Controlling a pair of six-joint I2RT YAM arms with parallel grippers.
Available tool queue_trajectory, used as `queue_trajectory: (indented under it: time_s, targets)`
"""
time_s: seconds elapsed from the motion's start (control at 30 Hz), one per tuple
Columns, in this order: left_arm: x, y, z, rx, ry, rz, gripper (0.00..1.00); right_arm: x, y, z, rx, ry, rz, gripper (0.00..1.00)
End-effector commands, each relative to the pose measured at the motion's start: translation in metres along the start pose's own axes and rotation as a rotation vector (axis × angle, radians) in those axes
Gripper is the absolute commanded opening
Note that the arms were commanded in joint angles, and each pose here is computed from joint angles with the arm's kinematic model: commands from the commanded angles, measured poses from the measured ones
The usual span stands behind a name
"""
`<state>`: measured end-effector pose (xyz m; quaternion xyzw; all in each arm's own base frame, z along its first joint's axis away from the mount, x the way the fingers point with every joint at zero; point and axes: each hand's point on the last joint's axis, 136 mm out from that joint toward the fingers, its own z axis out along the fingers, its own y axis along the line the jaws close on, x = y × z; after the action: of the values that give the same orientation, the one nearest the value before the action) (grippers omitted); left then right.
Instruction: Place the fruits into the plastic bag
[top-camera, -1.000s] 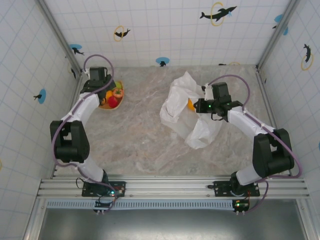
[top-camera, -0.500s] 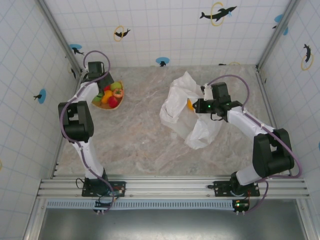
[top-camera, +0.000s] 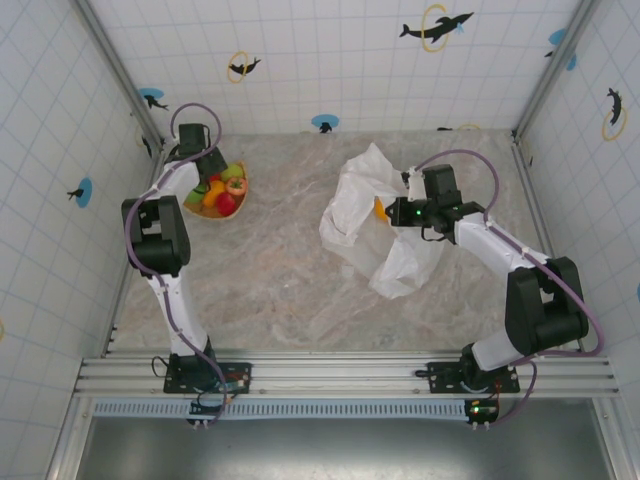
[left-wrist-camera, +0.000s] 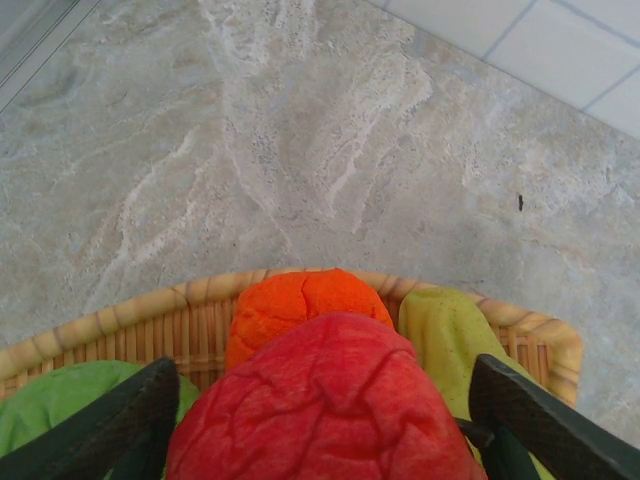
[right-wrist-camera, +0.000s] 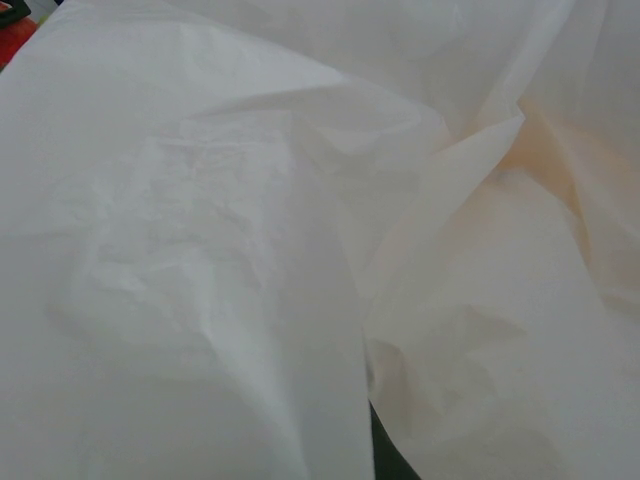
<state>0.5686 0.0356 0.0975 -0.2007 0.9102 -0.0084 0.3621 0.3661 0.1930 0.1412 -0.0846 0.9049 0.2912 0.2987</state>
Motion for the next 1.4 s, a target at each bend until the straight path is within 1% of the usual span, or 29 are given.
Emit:
queue_trajectory:
  time_s: [0.0,0.1,0.2,0.47,0.7,0.87,1.0,1.07,1.2,1.3,1.37]
  targets:
    - [-0.005,-0.001,0.003,0.013,0.007,0.010,0.71,-0.009,0.006,-0.002,-0.014,-0.023,-0.017,0.00]
    - [-0.008,-0.001,0.000,0.014,0.001,0.009,0.67,-0.007,0.005,-0.001,-0.013,-0.019,-0.015,0.00]
    - [-0.012,-0.002,-0.005,0.017,-0.010,0.007,0.64,-0.007,0.005,-0.001,-0.012,-0.019,-0.015,0.00]
    - [-0.037,-0.008,-0.034,0.039,-0.077,0.004,0.64,-0.005,0.006,0.000,-0.017,-0.015,-0.015,0.00]
    - [-0.059,-0.012,-0.068,0.063,-0.136,-0.003,0.64,-0.006,0.006,-0.001,-0.020,-0.019,-0.016,0.00]
    - [-0.076,-0.019,-0.104,0.111,-0.201,-0.018,0.64,-0.009,0.007,-0.002,-0.021,-0.025,-0.017,0.00]
    - [-0.082,-0.026,-0.136,0.175,-0.249,-0.044,0.63,-0.011,0.008,-0.001,-0.023,-0.031,-0.014,0.00]
    - [-0.079,-0.030,-0.152,0.210,-0.265,-0.055,0.63,-0.011,0.008,-0.001,-0.024,-0.032,-0.012,0.00]
    - [-0.055,-0.048,-0.186,0.306,-0.295,-0.057,0.63,-0.012,0.008,0.000,-0.026,-0.035,-0.011,0.00]
    - [-0.025,-0.075,-0.212,0.417,-0.294,-0.022,0.63,-0.015,0.009,-0.001,-0.026,-0.039,-0.012,0.00]
    - [-0.005,-0.098,-0.234,0.507,-0.295,0.020,0.63,-0.015,0.010,-0.001,-0.027,-0.040,-0.012,0.00]
